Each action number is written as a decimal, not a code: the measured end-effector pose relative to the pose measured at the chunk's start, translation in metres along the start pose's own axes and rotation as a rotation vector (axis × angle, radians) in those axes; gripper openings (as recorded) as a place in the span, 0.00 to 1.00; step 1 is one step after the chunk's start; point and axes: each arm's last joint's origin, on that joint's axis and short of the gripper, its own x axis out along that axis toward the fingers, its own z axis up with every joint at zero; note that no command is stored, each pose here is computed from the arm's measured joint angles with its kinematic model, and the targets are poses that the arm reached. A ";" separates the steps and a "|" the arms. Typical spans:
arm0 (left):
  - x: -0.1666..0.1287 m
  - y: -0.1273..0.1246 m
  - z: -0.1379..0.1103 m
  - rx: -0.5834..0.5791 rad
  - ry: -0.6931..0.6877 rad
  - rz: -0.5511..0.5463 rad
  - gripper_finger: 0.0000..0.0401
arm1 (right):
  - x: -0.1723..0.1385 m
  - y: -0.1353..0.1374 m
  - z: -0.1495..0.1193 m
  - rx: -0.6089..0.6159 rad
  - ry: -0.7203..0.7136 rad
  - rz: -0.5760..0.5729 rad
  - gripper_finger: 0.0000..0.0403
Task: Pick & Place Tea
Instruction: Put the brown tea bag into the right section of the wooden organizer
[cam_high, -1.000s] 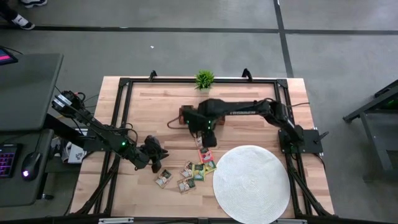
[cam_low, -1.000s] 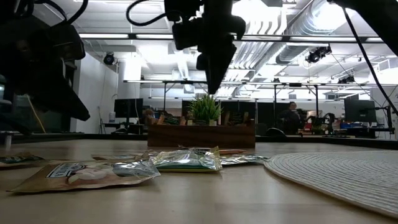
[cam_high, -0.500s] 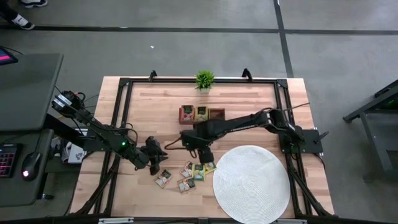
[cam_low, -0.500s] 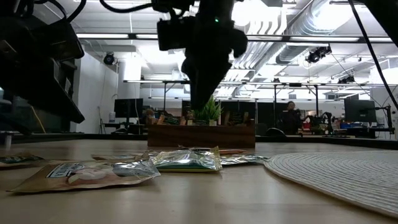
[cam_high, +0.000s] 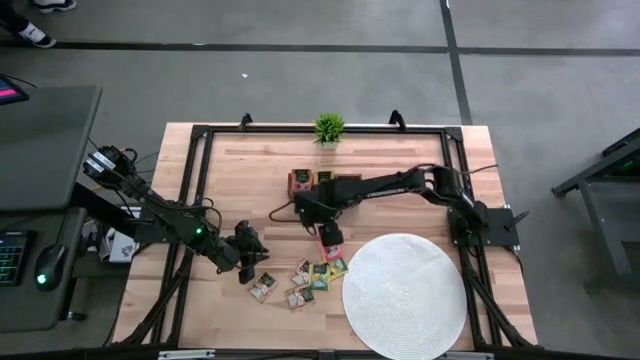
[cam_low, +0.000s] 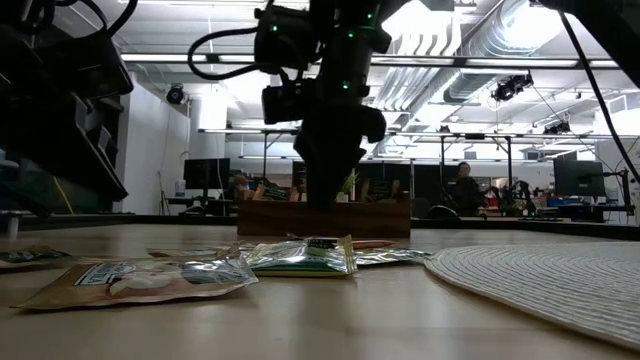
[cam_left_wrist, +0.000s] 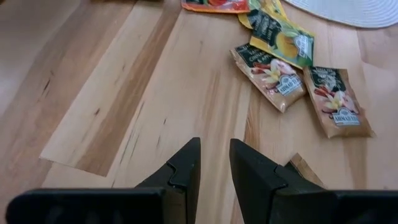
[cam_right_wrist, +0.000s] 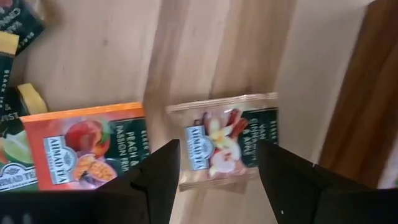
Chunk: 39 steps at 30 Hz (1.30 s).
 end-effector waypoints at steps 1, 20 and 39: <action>0.000 0.000 0.000 0.001 0.003 0.000 0.21 | 0.000 -0.003 0.000 -0.006 -0.006 0.001 0.51; 0.000 0.000 0.000 0.001 0.005 -0.001 0.21 | 0.009 -0.026 -0.007 -0.039 -0.049 0.001 0.51; 0.000 0.000 0.000 0.002 0.005 0.000 0.21 | 0.035 -0.022 -0.021 -0.004 -0.047 0.031 0.51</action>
